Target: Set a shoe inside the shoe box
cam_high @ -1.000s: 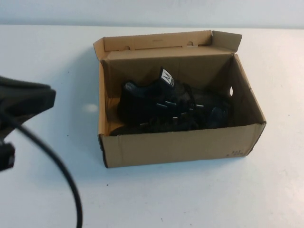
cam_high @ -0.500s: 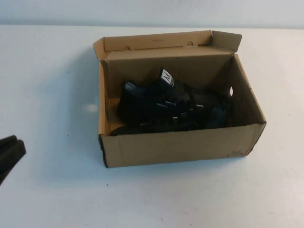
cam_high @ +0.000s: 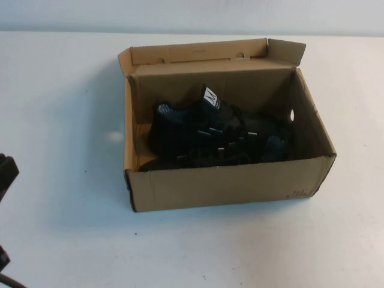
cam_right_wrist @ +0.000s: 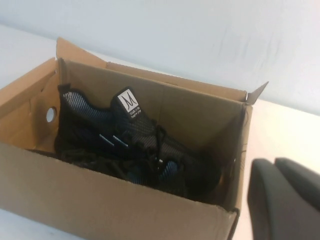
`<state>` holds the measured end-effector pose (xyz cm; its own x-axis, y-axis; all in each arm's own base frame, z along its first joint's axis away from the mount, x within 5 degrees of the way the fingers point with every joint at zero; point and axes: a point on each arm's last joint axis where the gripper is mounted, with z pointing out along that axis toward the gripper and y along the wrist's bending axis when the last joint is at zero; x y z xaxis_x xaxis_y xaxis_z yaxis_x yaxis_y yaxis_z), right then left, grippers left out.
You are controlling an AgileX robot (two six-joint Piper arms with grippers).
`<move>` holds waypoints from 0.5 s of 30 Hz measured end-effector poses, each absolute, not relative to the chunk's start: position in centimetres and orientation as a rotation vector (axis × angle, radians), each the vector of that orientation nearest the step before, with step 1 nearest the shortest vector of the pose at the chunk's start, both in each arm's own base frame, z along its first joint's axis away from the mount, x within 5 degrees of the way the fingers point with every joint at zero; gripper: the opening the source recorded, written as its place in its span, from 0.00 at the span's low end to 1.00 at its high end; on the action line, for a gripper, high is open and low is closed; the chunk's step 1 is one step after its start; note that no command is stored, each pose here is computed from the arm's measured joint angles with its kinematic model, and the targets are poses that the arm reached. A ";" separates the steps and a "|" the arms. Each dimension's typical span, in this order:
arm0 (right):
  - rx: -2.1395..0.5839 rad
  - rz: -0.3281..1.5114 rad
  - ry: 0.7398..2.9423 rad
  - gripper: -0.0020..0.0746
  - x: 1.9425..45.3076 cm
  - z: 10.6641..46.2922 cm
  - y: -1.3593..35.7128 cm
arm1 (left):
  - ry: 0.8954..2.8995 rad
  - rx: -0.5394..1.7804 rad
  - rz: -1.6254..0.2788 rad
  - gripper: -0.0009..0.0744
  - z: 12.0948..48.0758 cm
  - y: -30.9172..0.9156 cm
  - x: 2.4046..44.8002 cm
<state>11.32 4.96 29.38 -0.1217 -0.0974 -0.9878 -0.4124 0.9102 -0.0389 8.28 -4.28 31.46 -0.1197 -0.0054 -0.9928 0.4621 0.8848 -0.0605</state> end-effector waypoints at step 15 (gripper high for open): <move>-0.399 0.285 1.700 0.01 11.3 29.2 5.0 | 1.624 0.370 -0.419 0.01 31.3 -4.3 7.5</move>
<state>11.28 5.00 29.24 -0.1360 -0.1014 -0.9855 -0.4176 0.9079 -0.0358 7.48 -4.29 31.27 -0.0935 -0.0082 -0.9956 0.4748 0.8786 -0.0518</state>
